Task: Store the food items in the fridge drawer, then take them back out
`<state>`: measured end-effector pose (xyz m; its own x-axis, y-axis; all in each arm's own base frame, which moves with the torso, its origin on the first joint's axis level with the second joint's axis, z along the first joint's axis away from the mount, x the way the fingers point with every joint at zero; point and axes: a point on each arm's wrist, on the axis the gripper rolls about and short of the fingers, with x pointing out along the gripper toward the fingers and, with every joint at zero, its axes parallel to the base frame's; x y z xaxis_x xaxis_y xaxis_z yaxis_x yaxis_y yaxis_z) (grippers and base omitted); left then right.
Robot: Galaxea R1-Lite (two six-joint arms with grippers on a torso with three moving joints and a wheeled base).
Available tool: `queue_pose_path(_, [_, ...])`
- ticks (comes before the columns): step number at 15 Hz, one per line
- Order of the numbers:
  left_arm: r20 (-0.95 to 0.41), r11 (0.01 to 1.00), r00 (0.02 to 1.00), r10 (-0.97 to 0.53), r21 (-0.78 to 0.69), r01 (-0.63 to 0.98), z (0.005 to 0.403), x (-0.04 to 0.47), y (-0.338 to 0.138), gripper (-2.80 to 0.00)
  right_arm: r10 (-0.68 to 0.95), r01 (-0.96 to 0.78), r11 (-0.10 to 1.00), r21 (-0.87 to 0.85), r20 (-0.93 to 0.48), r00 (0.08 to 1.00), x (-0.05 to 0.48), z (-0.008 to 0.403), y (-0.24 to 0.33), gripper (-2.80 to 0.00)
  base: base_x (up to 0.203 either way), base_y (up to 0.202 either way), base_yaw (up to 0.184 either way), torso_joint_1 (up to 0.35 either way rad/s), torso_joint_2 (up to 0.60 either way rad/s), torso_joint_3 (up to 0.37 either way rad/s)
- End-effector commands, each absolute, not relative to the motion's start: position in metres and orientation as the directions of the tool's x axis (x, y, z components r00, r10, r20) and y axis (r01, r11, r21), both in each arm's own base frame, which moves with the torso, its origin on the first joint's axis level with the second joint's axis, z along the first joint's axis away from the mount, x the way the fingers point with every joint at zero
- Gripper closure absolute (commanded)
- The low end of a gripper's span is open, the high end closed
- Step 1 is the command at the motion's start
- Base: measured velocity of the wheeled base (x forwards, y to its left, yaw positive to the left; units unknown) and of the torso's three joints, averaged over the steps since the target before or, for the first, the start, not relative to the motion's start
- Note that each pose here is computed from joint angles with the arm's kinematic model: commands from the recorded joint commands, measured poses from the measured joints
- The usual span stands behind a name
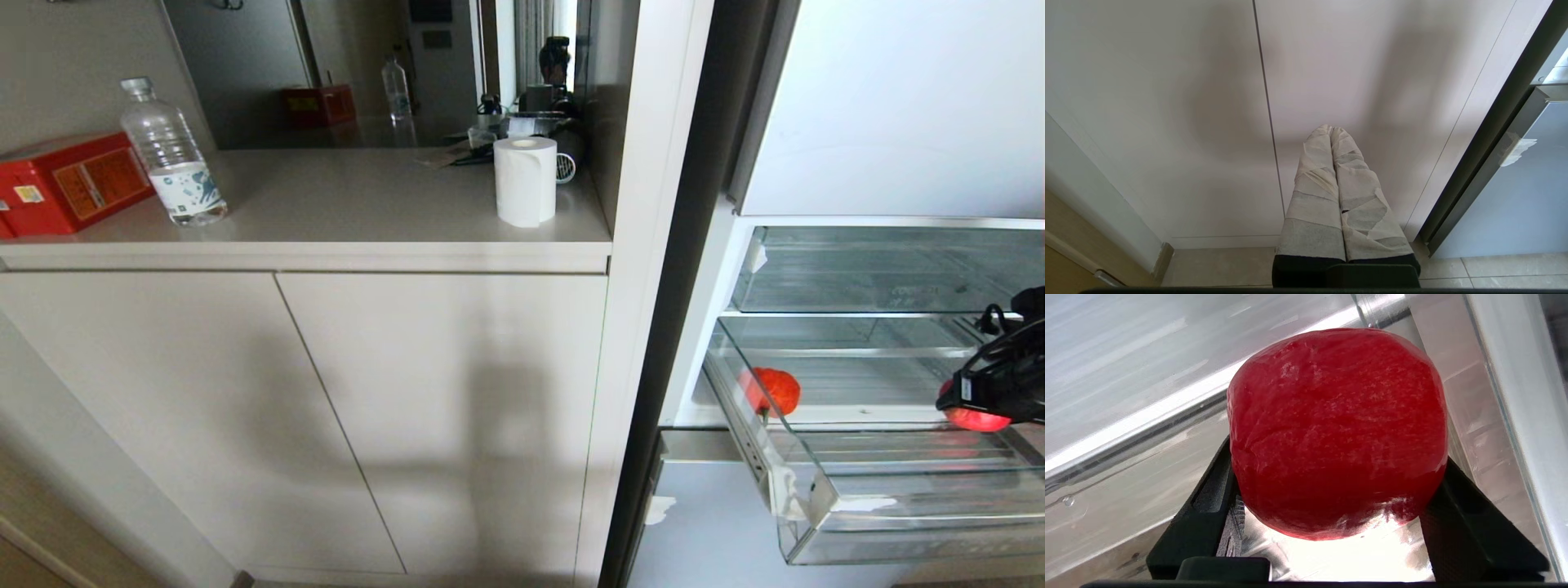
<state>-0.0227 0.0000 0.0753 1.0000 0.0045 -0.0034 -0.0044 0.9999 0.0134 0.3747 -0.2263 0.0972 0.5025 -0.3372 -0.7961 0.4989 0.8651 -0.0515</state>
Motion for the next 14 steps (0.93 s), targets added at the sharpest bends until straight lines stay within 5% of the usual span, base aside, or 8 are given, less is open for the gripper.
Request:
queue_pose_path(1, [-0.005,1.000,1.000,0.006,0.014,-0.006,0.075,-0.023,0.000,0.00,-0.339,0.491,0.869,-0.052,-0.786,0.517,0.367,0.112,-0.218,0.00,0.000,0.000,0.000,0.000,0.00,0.000])
queue_pose_path(14, [-0.005,1.000,1.000,0.005,0.014,-0.005,0.075,-0.023,0.000,0.00,-0.318,0.414,0.910,-0.035,-0.700,0.639,0.308,0.189,-0.154,0.00,0.000,0.000,0.000,0.000,0.00,0.000])
